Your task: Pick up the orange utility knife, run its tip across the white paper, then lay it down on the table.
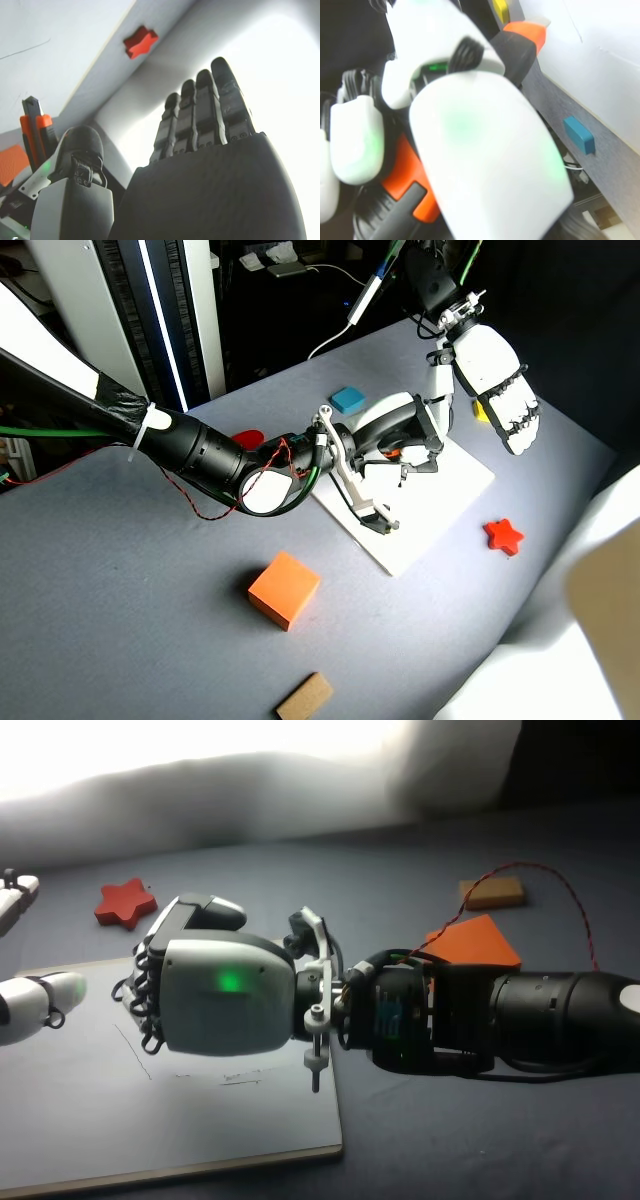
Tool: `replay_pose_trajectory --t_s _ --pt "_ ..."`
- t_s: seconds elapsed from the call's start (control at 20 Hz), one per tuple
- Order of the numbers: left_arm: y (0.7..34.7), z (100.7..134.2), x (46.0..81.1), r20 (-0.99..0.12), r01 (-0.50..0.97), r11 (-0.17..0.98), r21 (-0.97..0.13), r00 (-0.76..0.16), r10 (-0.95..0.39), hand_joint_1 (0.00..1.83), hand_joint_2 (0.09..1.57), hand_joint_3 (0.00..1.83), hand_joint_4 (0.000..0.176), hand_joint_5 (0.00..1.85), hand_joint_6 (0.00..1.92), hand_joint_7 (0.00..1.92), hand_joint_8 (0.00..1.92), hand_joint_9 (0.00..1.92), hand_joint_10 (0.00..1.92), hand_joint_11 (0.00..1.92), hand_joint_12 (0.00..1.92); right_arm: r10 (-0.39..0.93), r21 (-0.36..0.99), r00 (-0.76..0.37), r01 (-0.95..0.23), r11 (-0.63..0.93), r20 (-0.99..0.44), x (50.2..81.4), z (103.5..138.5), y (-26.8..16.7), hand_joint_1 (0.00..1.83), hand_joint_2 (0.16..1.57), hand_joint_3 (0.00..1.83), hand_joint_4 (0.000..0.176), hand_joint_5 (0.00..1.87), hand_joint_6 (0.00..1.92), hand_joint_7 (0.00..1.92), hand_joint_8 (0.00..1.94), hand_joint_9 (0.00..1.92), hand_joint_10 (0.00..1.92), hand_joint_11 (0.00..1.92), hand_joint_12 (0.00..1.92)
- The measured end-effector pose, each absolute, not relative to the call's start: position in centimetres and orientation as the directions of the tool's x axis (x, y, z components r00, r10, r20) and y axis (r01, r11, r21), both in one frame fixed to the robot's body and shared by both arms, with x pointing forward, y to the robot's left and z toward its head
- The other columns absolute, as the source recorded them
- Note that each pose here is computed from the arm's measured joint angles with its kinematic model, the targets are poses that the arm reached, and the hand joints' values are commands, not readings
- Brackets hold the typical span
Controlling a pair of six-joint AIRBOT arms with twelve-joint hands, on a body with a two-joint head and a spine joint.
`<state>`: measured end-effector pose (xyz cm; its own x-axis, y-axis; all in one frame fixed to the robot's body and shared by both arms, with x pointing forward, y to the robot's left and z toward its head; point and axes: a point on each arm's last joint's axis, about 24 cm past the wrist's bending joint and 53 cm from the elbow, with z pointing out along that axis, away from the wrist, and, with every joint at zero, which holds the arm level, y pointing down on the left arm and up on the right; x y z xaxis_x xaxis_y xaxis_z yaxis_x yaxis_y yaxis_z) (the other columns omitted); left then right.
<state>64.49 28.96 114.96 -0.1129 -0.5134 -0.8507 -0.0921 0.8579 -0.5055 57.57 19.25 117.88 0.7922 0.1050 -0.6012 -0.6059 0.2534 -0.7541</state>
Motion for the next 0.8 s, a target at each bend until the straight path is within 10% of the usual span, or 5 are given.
replay_pose_trajectory --t_s 0.8 --pt "29.9 115.0 64.8 -0.852 -0.109 0.857 -0.503 -0.101 -0.513 0.12 1.3 0.0 0.0 0.0 0.0 0.05 0.0 0.08 0.0 0.0 0.36 0.112 -0.787 0.804 -0.594 0.167 -0.583 56.3 114.8 16.5 1.46 1.3 0.0 0.176 1.33 1.92 1.54 1.94 1.68 1.92 1.73 1.92"
